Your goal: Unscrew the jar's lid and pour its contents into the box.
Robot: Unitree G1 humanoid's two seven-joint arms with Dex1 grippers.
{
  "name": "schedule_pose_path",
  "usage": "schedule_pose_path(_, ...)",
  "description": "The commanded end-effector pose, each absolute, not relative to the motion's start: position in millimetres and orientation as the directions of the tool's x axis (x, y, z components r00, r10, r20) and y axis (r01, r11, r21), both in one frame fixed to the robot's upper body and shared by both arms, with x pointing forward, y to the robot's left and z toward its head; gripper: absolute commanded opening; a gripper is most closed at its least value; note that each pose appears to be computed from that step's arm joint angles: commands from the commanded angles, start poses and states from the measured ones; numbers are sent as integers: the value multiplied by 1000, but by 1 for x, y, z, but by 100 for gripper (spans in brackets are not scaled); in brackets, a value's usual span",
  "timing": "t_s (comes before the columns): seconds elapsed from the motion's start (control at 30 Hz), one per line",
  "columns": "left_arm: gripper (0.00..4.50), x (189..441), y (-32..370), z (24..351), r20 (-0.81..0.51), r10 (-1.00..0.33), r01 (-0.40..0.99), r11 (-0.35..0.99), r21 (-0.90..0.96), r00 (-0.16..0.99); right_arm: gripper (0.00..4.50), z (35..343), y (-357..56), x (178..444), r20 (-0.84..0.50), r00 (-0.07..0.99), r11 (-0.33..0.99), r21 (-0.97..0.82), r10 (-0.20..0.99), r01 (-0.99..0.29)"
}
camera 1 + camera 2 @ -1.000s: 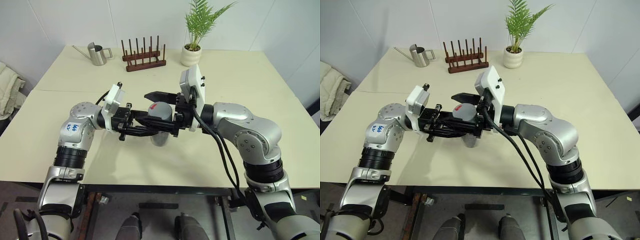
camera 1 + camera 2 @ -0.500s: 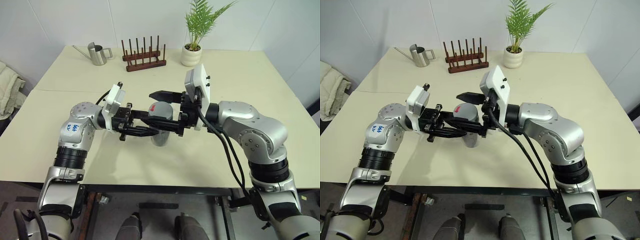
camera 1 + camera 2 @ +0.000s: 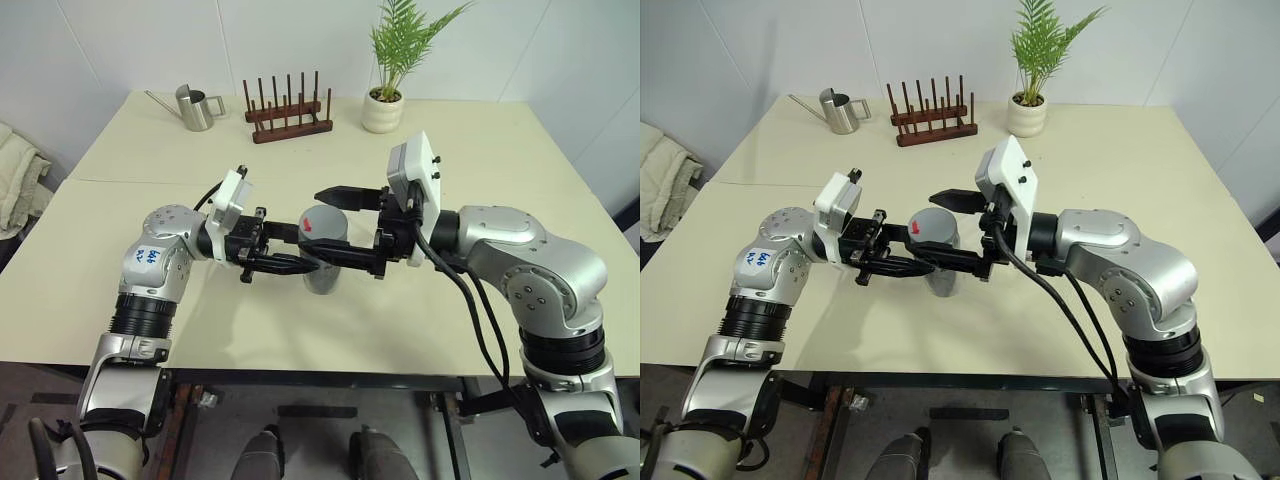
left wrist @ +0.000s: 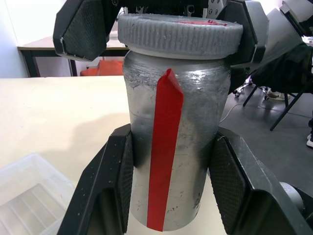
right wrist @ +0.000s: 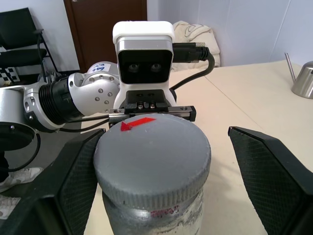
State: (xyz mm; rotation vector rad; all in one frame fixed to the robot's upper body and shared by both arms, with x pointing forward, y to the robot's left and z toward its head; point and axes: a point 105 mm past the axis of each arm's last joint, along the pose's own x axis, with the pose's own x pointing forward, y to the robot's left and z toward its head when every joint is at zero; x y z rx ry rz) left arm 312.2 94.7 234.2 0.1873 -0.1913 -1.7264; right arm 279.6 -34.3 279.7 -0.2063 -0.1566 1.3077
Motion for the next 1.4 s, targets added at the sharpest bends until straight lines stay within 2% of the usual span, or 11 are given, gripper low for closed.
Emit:
schedule_pose_path(0.03, 184, 309, 94, 241, -17, -983, 948, -179, 264, -181, 419, 290, -40, 274, 25, 261, 258, -279, 965, -925)
schedule_pose_path(1.07, 184, 311, 93, 241, -19, -984, 948, -176, 266, -178, 419, 283, -52, 265, -26, 286, 268, -284, 958, -921)
schedule_pose_path(1.4, 184, 313, 93, 241, -22, -985, 949, -173, 264, -173, 419, 293, -51, 262, 5, 284, 273, -292, 959, -917)
